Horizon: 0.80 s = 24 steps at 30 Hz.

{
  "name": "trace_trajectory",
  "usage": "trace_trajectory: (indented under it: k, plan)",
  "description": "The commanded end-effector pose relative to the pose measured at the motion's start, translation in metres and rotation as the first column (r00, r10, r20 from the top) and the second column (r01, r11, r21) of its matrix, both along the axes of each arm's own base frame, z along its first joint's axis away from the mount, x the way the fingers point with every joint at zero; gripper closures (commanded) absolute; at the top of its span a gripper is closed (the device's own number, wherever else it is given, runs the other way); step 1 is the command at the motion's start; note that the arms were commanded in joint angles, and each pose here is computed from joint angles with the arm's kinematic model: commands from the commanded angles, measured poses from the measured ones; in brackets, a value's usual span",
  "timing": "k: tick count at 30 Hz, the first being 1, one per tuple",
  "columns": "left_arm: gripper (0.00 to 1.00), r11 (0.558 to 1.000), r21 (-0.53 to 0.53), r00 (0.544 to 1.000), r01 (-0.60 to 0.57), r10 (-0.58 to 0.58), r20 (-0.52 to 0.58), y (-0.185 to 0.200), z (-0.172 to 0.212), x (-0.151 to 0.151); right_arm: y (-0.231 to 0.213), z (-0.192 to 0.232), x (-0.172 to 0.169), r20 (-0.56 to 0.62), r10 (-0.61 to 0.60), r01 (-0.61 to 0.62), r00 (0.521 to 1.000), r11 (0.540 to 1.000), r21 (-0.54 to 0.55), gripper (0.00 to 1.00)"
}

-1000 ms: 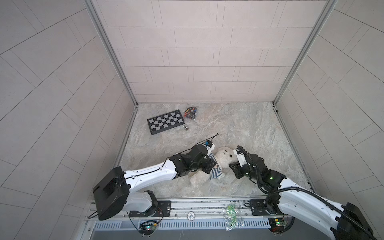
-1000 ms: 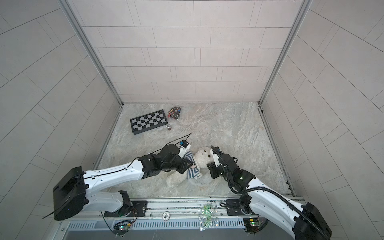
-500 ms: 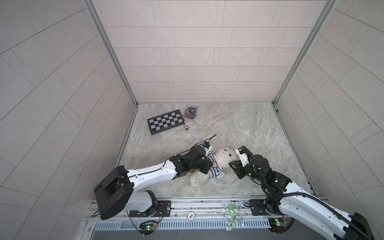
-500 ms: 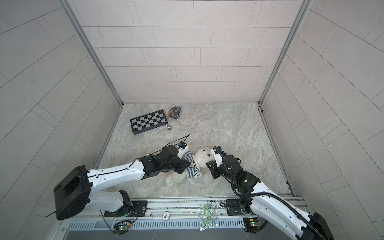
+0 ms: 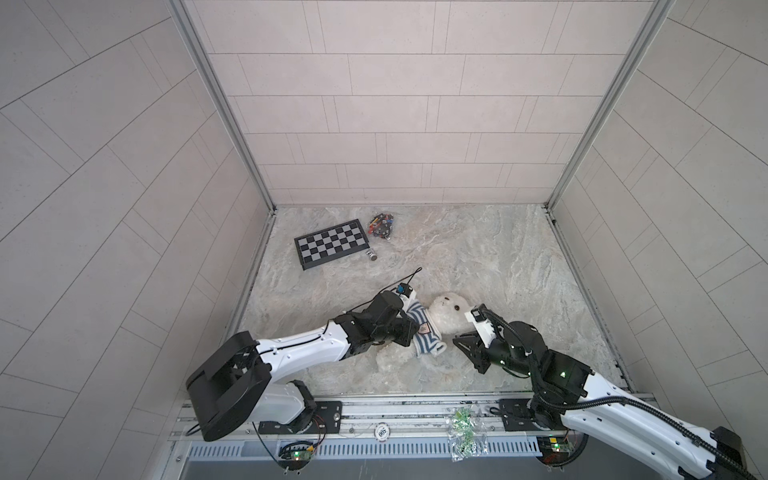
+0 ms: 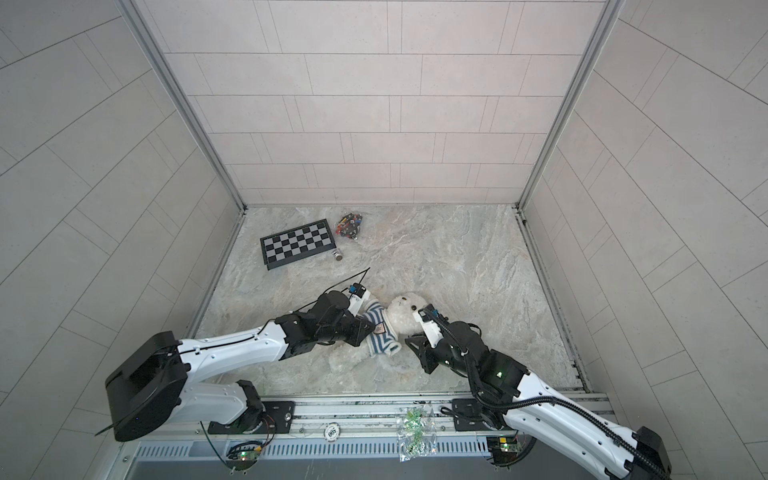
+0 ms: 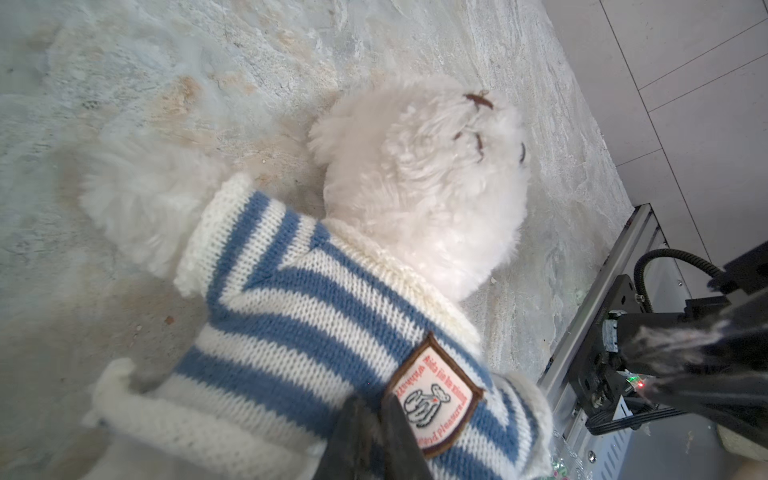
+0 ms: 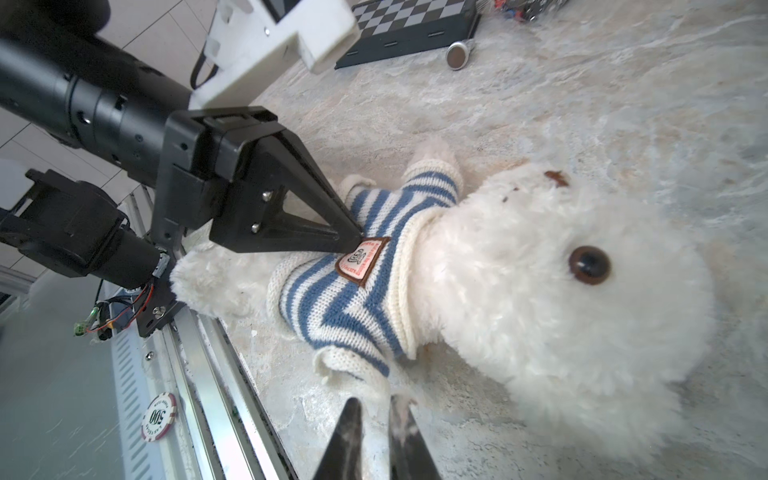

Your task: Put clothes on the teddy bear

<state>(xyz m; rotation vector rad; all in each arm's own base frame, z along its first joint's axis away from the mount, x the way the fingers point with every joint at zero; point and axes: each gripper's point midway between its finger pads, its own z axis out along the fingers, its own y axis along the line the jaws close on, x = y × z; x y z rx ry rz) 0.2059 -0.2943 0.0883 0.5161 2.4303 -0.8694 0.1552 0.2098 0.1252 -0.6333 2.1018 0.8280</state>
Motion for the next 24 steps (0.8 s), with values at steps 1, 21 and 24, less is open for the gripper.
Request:
trace_trajectory:
  k: [1, 21, 24]
  plan:
    - [0.86, 1.000, 0.011, 1.000, -0.015, 0.015, -0.023, 0.008, -0.008, -0.004, 0.007, -0.001, 0.002, 0.020, -0.007, 0.007, 1.000, 1.000, 0.006, 0.88]
    - [0.92, 0.999, -0.001, 0.998, -0.050, 0.050, -0.028, 0.023, -0.013, -0.008, 0.025, -0.028, 0.000, -0.019, -0.013, 0.012, 1.000, 1.000, -0.007, 1.00]
    - [0.92, 0.999, -0.002, 0.998, -0.051, 0.051, -0.030, 0.023, -0.014, -0.008, 0.025, -0.028, -0.001, -0.018, -0.012, 0.012, 1.000, 1.000, -0.004, 1.00]
